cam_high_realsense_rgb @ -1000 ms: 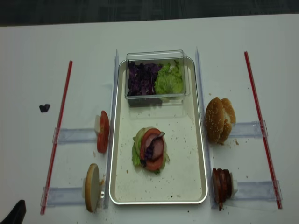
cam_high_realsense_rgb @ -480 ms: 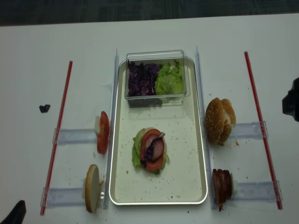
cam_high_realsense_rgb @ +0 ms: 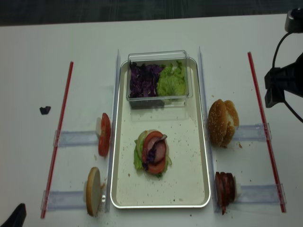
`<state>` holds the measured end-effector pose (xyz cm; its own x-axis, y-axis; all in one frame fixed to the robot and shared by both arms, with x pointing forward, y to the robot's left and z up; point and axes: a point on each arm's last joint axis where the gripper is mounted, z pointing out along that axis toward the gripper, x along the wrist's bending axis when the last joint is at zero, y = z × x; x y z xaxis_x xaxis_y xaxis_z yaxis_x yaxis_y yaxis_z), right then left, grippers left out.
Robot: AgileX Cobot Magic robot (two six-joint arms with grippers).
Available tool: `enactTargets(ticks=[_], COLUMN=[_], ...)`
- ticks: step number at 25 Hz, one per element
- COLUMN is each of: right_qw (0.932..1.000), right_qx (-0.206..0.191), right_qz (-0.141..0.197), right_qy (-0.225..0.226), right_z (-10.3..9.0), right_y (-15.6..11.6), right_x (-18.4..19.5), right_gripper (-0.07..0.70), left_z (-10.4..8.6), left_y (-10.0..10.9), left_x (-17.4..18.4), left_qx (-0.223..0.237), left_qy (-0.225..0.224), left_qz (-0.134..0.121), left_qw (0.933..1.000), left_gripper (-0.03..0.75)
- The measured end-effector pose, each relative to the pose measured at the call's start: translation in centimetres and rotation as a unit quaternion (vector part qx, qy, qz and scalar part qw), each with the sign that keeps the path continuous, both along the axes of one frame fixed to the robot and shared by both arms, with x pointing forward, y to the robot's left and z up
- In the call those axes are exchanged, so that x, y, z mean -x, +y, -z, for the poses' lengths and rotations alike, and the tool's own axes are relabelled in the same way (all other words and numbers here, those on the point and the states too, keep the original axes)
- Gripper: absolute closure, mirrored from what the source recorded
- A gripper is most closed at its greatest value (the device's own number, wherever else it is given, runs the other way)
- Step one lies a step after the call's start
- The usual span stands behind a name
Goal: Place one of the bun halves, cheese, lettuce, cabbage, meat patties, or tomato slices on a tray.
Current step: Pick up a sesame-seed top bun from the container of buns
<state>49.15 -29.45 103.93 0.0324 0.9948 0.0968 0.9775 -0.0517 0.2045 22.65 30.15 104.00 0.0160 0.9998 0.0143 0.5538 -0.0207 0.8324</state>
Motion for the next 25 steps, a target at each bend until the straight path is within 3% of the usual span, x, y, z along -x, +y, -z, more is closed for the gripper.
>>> enactTargets(ticks=[6, 18, 25], right_qw=[0.9995, 0.9992, 0.9982], right_qx=[-0.001, -0.001, -0.028], right_qz=[0.001, 0.000, 0.002], right_qy=[0.033, 0.039, 0.053], right_z=[2.0, 2.0, 1.9], right_y=[0.0, 0.0, 0.7], right_x=[-2.7, -3.2, -3.0], right_gripper=[-0.046, -0.046, -0.046], left_z=[0.0, 0.0, 0.0], left_y=[0.0, 0.0, 0.0], left_x=[0.0, 0.0, 0.0], left_qx=[0.002, 0.000, 0.000], left_qy=[0.000, 0.000, 0.000], left_qz=[0.002, 0.000, 0.000], left_qw=[1.0000, 1.0000, 1.0000], left_gripper=[0.224, 0.224, 0.224])
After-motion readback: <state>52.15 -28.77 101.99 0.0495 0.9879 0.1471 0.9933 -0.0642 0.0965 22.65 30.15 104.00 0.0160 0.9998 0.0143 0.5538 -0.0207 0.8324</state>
